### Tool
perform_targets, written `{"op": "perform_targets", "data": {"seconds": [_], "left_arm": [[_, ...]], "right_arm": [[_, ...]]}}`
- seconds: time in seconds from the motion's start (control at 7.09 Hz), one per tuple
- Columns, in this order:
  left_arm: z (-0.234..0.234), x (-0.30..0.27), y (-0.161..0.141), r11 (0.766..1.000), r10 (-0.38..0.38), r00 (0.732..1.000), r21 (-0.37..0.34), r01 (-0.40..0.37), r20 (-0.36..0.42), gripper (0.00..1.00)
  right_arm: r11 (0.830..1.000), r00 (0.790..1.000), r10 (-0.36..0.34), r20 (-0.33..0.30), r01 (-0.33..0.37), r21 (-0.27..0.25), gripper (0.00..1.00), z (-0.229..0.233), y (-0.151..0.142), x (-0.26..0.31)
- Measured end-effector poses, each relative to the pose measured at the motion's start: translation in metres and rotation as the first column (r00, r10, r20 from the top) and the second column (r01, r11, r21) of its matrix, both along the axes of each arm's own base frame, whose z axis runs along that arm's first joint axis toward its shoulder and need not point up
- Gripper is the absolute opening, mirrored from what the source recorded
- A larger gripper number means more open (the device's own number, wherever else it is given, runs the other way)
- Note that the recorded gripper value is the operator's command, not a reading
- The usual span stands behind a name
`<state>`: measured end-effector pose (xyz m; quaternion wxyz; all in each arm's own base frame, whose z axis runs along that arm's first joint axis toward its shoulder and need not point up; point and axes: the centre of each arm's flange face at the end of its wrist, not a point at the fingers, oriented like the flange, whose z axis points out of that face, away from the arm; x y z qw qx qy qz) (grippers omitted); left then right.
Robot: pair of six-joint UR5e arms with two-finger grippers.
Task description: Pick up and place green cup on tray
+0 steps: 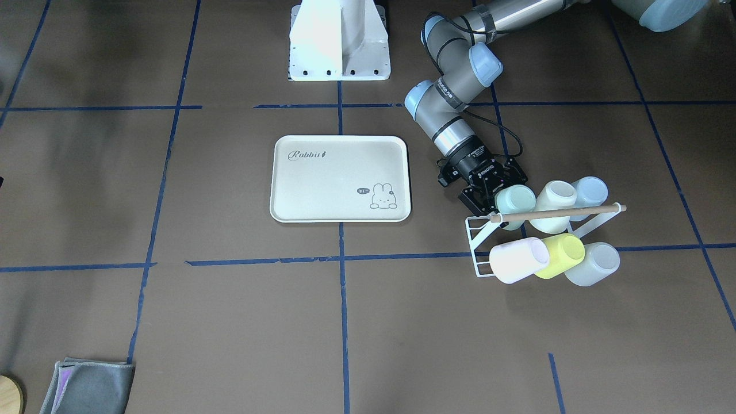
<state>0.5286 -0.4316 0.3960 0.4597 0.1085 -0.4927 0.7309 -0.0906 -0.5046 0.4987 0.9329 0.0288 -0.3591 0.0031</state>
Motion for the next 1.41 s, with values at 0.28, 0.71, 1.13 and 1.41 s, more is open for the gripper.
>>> {"op": "perform_targets", "data": {"seconds": [0.28, 0.71, 1.13, 1.41], "left_arm": [[-0.005, -0.003, -0.002, 1.000, -0.004, 1.000, 0.003, 0.004, -0.009, 0.39], [-0.013, -0.008, -0.003, 1.000, -0.008, 1.000, 0.009, 0.008, -0.024, 0.39], [-0.020, -0.011, -0.004, 1.000, -0.010, 0.999, 0.015, 0.011, -0.037, 0.40], [-0.024, -0.013, -0.003, 1.000, -0.010, 0.999, 0.021, 0.011, -0.044, 0.40]], "right_arm": [[1.000, 1.000, 0.000, 0.000, 0.000, -0.002, 1.00, 0.001, 0.000, 0.000], [1.000, 1.000, 0.001, -0.001, -0.001, -0.005, 1.00, 0.002, -0.001, 0.000], [1.000, 1.000, 0.001, -0.001, -0.001, -0.005, 1.00, 0.002, -0.002, -0.001], [1.000, 1.000, 0.001, -0.001, -0.001, -0.006, 1.00, 0.002, -0.002, -0.001]]}}
